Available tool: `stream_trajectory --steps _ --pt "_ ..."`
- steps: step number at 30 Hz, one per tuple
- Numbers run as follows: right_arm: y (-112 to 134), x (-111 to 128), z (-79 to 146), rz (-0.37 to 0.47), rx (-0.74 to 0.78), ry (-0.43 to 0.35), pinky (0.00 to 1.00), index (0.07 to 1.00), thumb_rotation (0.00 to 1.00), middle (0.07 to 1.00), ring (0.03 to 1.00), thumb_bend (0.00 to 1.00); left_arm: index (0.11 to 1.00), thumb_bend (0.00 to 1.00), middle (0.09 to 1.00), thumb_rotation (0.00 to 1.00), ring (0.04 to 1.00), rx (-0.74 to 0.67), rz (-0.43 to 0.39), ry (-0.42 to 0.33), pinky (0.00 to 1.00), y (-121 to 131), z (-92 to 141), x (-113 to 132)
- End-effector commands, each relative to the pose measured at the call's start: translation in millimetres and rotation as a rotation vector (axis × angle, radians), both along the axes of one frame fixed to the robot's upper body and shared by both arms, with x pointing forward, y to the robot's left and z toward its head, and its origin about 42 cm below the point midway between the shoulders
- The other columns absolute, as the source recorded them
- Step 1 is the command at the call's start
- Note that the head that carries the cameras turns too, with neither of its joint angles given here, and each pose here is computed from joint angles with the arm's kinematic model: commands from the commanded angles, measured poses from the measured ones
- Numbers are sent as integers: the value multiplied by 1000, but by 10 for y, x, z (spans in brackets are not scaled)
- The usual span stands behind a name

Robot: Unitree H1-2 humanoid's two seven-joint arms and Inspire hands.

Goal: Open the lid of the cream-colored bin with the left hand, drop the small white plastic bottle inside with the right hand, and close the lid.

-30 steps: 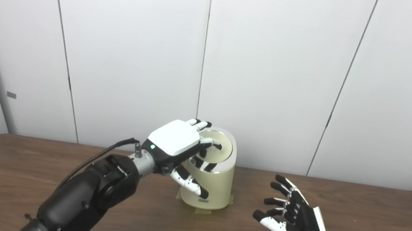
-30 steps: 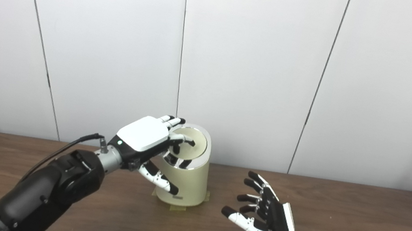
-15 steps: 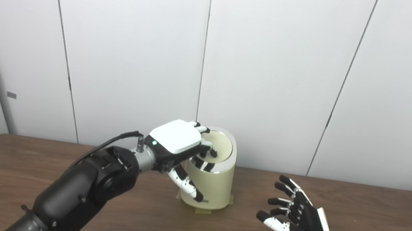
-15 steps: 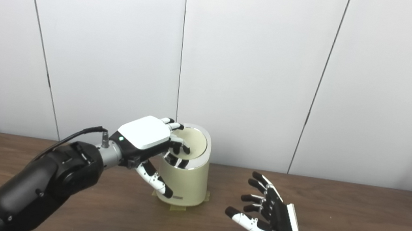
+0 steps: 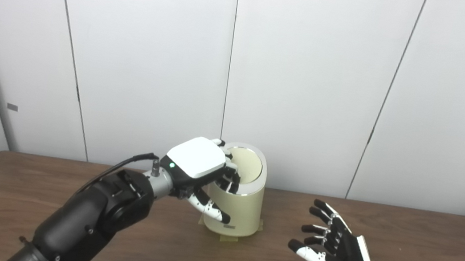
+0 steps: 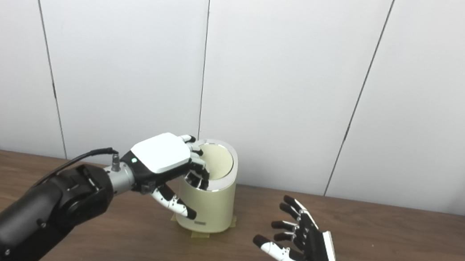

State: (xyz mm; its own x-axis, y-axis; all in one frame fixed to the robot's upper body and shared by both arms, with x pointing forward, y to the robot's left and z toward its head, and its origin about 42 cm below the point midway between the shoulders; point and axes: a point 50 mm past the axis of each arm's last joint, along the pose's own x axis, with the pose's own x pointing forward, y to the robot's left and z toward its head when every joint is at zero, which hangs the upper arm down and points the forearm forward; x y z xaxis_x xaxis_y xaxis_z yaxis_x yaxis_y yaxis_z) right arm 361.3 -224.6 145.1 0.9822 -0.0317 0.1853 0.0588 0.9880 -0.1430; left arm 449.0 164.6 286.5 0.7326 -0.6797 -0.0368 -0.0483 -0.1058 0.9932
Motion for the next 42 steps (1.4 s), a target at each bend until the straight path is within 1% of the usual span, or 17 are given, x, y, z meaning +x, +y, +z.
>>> stream_trajectory --steps 1,5,6,11,21,25,31,33,42 --pt "24 58 181 3 5 -70 519 821 251 815 647 758 754 728 761 450 883 20 -15 11 986 -32 -19 -8" --pt "36 53 190 5 1 -73 508 822 243 816 642 749 765 725 763 419 837 7 -24 6 962 -42 -9 -18" --pt "37 52 190 6 2 -72 507 822 238 817 642 748 767 725 766 420 838 5 -27 5 959 -44 -10 -18" --pt "40 56 184 6 -1 -71 493 814 228 815 635 749 777 734 774 404 861 -9 -34 -1 942 -56 -13 -23" --pt "60 57 181 5 0 -66 502 809 213 806 631 752 803 733 801 379 924 -43 -43 -12 958 -71 -32 -24" --pt "73 58 200 5 -22 -71 509 815 207 807 634 736 812 728 812 381 939 -54 -42 -9 966 -84 -31 -15" --pt "82 61 203 8 -20 -72 516 813 183 804 633 723 822 729 824 356 944 -86 -61 -17 965 -122 -23 -22" --pt "84 62 205 7 -23 -70 514 811 189 802 632 729 827 735 825 361 941 -90 -65 -21 950 -137 -16 -21" --pt "88 60 211 7 -17 -66 519 811 189 799 636 737 840 737 831 370 940 -87 -76 -26 948 -179 11 -15"
